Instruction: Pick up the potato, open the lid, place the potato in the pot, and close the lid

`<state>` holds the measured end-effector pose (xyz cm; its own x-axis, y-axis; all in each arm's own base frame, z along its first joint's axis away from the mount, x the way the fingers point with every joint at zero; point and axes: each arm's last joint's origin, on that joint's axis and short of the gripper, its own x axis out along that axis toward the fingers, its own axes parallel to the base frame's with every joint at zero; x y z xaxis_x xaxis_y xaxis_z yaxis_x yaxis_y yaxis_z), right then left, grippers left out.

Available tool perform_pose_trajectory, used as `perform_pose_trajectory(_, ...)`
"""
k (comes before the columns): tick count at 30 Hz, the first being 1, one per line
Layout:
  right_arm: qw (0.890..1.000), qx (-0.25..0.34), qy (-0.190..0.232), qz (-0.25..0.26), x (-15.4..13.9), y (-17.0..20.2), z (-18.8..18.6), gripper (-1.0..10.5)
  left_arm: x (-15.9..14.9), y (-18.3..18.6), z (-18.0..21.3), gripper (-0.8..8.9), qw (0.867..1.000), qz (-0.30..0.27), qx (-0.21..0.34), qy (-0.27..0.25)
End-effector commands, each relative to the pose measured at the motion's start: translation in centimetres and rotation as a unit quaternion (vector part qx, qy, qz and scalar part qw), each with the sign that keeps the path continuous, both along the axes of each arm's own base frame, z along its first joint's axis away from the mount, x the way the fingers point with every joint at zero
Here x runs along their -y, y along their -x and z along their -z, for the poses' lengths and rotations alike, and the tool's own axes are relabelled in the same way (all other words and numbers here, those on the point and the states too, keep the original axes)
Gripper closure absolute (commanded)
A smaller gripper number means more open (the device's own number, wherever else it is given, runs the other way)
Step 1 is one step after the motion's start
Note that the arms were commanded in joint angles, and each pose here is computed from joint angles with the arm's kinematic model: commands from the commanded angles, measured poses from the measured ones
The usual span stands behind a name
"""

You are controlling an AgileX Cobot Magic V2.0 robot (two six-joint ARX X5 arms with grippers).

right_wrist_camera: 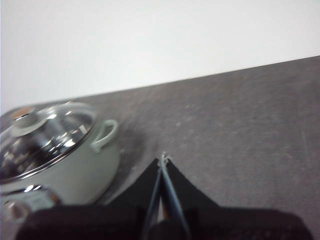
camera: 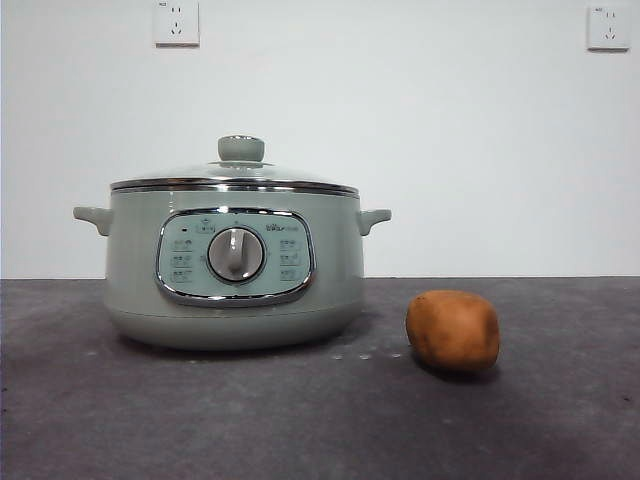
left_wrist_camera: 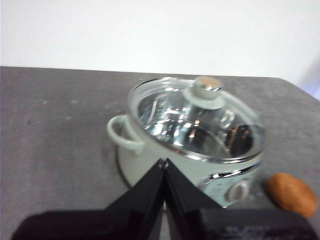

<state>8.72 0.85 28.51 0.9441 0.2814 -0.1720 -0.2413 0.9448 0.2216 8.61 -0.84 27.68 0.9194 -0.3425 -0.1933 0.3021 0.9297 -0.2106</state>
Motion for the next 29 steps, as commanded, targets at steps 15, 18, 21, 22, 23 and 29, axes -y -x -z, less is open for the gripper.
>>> perform_pose_trajectory(15,0.99,-0.066,0.078,-0.096,-0.4,-1.1,-8.8,9.6,0.6,0.5,-7.9,8.2,0.995,0.089,-0.028,-0.032)
perform_pose_trajectory(18,0.989,-0.075,0.077,-0.097,-0.4,-1.2,-8.8,9.6,0.7,0.4,-7.9,8.19,0.994,0.096,-0.032,-0.036)
perform_pose_trajectory(21,0.989,-0.074,0.074,-0.107,-0.5,-1.2,-8.8,9.5,0.7,0.2,-7.8,8.13,0.993,0.1,-0.04,-0.037)
perform_pose_trajectory(22,0.989,-0.074,0.073,-0.11,-0.5,-1.2,-8.8,9.5,0.7,0.1,-7.7,8.13,0.993,0.1,-0.043,-0.037)
perform_pose_trajectory(23,0.988,-0.074,0.072,-0.112,-0.5,-1.2,-8.8,9.5,0.7,0.0,-7.7,8.08,0.993,0.1,-0.045,-0.037)
perform_pose_trajectory(29,0.988,-0.073,0.071,-0.115,-0.5,-1.2,-8.8,6.3,0.8,-0.2,-7.7,3.12,0.993,0.104,-0.05,-0.035)
